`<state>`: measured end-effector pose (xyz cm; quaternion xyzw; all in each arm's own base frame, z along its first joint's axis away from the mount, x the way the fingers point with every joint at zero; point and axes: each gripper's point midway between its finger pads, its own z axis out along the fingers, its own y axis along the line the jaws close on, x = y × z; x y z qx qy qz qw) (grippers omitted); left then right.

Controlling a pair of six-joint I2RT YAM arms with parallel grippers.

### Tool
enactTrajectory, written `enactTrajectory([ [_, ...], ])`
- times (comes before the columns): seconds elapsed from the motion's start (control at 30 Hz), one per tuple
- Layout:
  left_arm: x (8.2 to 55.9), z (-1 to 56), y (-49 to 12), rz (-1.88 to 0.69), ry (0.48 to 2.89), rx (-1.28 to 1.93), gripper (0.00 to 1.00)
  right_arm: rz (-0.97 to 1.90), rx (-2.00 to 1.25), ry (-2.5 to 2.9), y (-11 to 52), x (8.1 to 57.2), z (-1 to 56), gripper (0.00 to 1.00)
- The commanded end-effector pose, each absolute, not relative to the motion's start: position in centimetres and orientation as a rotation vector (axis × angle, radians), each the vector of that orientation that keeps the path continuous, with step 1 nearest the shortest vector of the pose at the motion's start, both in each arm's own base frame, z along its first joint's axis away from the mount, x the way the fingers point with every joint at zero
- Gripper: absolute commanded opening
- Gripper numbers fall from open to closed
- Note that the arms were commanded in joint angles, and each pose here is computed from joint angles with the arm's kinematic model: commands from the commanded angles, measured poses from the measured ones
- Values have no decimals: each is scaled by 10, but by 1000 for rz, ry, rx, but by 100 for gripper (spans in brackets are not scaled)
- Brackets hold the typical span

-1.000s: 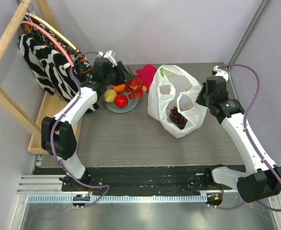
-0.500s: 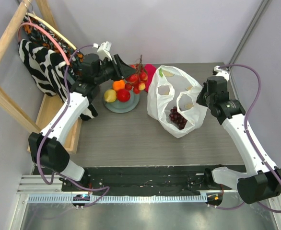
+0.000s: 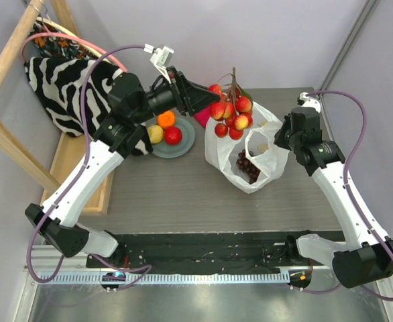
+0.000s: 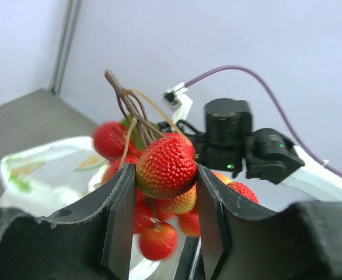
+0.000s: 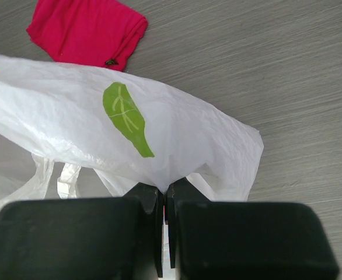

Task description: Place the fruits into the plastic bag

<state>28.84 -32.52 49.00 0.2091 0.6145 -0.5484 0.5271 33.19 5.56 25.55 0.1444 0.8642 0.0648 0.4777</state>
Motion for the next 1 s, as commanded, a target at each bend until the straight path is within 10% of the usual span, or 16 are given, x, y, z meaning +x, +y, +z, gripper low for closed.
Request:
enactTrajectory([
  [0.0,271,521,-340,-1326,1334,540,0,197,326,2034,58,332,277,1],
  [0.4,301,382,-411,-1222,1665,594,0,214,333,1993,57,328,288,1],
  [0.97,340,298,-340,-636,1862,525,0,151,343,1970,44,321,291,1],
])
